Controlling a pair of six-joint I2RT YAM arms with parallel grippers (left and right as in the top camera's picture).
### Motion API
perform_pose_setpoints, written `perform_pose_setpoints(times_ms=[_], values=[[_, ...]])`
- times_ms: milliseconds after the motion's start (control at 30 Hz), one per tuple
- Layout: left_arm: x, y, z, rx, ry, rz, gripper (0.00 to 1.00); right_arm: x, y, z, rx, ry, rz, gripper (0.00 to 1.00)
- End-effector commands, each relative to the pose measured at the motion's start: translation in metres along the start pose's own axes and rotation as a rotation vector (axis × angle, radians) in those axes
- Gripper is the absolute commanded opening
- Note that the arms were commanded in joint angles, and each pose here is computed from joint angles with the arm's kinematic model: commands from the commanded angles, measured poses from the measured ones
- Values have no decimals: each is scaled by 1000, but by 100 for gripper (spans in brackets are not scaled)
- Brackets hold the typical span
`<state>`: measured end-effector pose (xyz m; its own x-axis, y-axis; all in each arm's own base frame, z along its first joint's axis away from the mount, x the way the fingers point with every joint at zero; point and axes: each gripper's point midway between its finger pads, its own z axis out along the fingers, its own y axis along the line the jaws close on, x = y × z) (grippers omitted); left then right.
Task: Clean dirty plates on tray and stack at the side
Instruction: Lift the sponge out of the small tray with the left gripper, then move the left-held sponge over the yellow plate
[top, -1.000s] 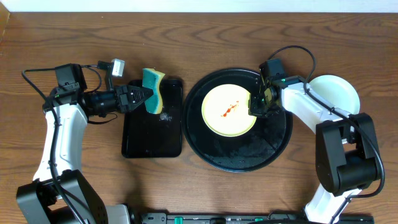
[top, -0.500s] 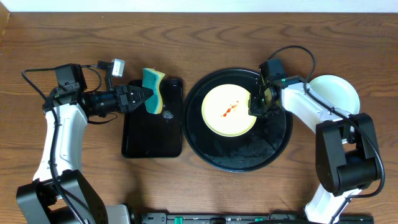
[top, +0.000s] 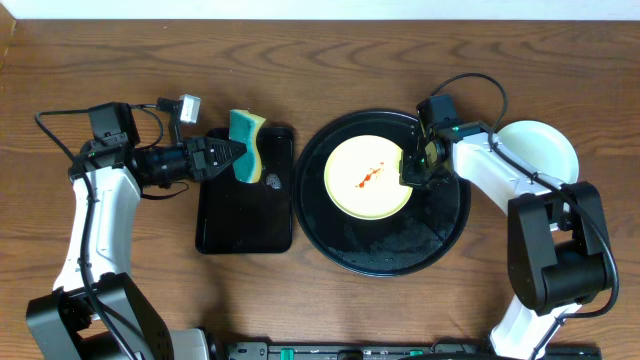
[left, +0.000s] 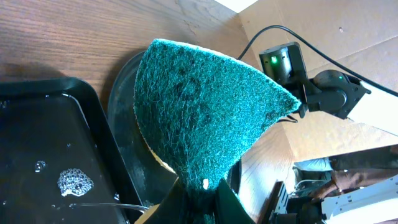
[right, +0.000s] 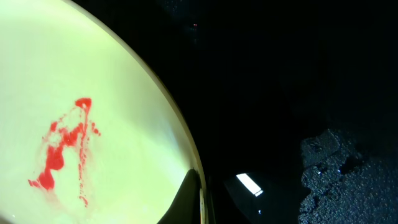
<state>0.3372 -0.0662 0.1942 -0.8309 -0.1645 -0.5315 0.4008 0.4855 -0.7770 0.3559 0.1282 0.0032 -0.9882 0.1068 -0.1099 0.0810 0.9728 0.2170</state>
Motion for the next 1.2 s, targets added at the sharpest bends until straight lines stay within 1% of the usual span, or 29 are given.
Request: perform_pose_setpoints(times_ms=[0,367,433,500,567,633,700,733,833,867,933,1167], values=[[-9,-14,-5,37,-26,59,7,11,-4,12,23,44,-3,1],[-9,-14,-5,34,-25,57,7,11,-4,12,23,44,-3,1],[-8,-7,-5,-6,-16,29,7,11,-4,12,23,44,-3,1],[-4,17,-6,-143,2,-89,7,11,-4,12,23,44,-4,1],[2,46,-13,-324,5,-231,7,11,-4,12,23,43,-4,1],[8,75,-26,-511,-14,-360,7,11,-4,12,23,43,-4,1],[14,96,-41,-667,-54,-500,7,11,-4,12,23,44,-4,1],[18,102,-46,-724,-73,-567,8,11,-4,12,23,44,-3,1],[27,107,-47,-810,-85,-662,7,11,-4,12,23,44,-3,1],[31,108,-45,-848,-82,-680,7,11,-4,12,23,44,-3,1],[35,110,-42,-925,-72,-666,7,11,-4,12,23,44,-3,1],[44,101,-16,-1135,0,-459,7,11,-4,12,23,44,-4,1]])
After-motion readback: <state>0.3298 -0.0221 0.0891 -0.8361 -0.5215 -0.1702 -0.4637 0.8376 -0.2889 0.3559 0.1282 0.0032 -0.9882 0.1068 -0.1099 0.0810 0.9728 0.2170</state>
